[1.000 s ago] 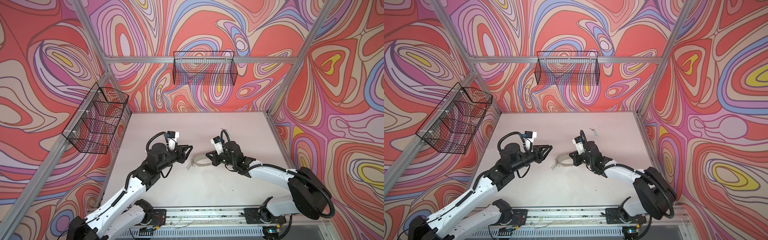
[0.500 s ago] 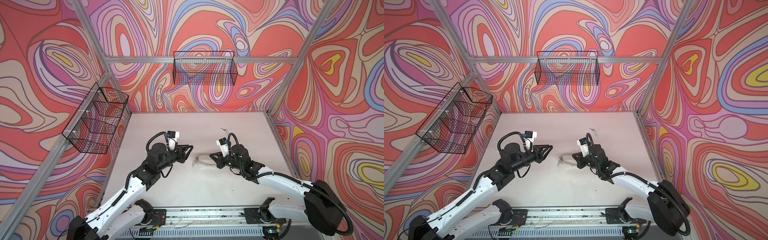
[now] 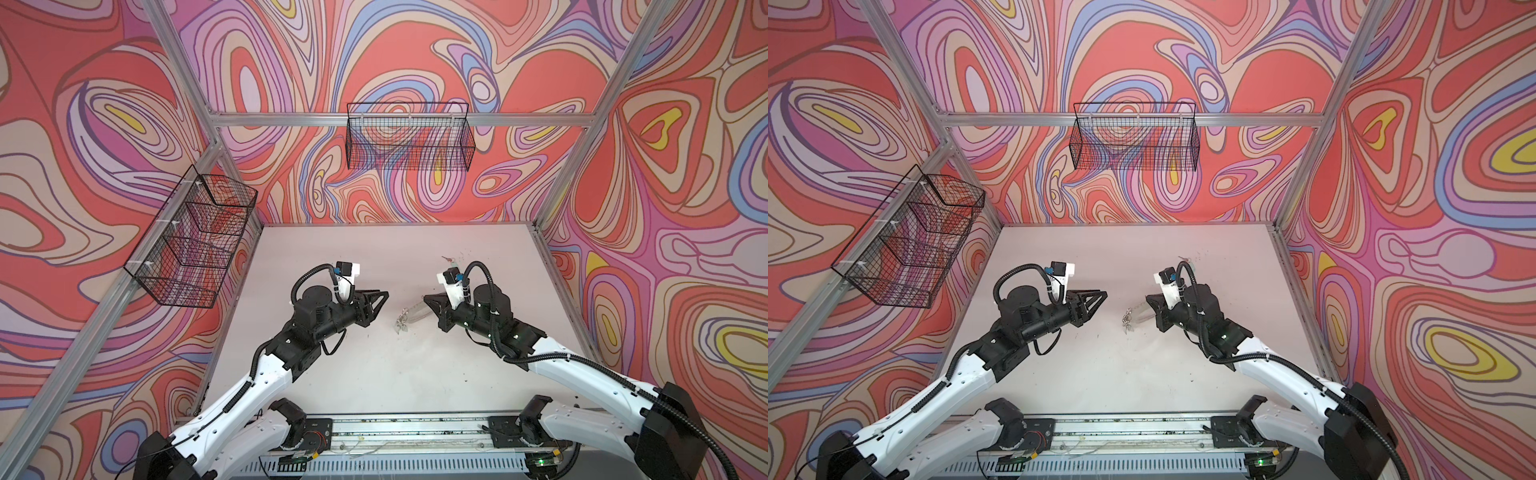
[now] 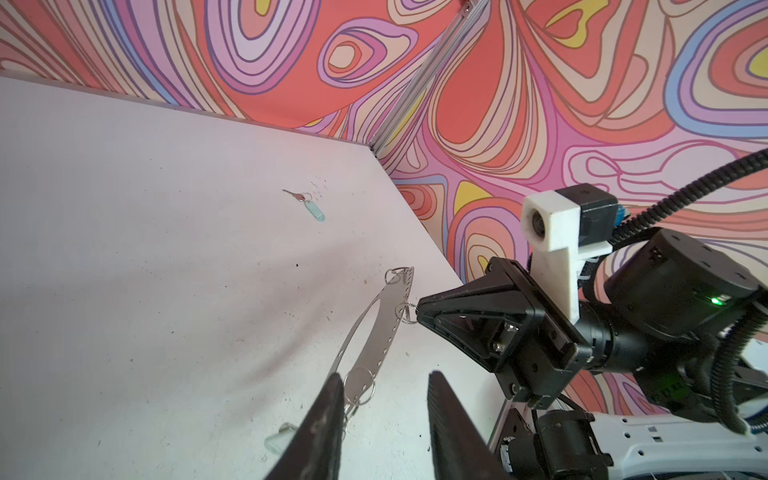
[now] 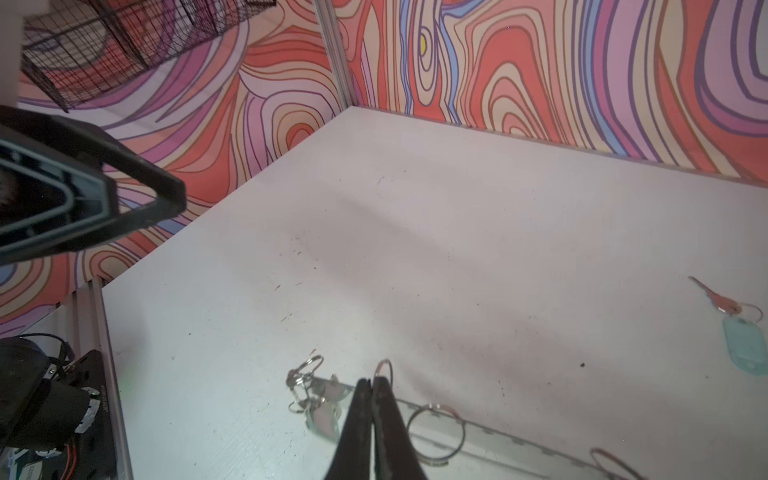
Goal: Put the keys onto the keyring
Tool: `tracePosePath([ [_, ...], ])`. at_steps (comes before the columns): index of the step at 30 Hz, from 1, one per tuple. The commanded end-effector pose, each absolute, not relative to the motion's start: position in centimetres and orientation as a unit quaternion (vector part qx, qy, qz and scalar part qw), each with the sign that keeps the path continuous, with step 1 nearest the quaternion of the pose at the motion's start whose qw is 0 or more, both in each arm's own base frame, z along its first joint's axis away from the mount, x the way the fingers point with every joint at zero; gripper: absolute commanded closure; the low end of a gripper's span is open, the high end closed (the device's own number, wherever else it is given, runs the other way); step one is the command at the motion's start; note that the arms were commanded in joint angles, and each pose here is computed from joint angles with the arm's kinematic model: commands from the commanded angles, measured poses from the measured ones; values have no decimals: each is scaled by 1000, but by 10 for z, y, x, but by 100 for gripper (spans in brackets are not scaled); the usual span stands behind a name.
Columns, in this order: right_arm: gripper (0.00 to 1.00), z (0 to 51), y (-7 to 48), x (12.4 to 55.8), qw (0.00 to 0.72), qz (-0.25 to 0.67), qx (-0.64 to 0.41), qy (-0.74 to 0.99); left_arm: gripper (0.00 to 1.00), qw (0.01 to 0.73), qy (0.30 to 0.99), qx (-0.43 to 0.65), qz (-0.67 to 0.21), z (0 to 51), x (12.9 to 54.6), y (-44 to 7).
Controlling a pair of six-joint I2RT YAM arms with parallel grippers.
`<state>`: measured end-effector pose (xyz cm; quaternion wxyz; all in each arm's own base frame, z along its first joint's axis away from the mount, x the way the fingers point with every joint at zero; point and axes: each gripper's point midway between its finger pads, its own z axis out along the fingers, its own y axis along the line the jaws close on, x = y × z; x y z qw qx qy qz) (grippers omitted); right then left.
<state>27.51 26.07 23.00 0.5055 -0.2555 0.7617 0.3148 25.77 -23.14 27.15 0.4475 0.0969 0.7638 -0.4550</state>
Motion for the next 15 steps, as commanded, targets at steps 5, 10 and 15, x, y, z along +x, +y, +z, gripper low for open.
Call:
tracePosePath([
  [5,100,338,296,250,592,431,-326,598,65,481,698,188,-496,336,246,-252],
  [10,100,362,314,260,582,446,-344,586,67,487,681,240,-492,355,242,-261],
  [15,100,319,316,284,545,417,-313,657,65,502,727,165,-438,331,266,-240],
])
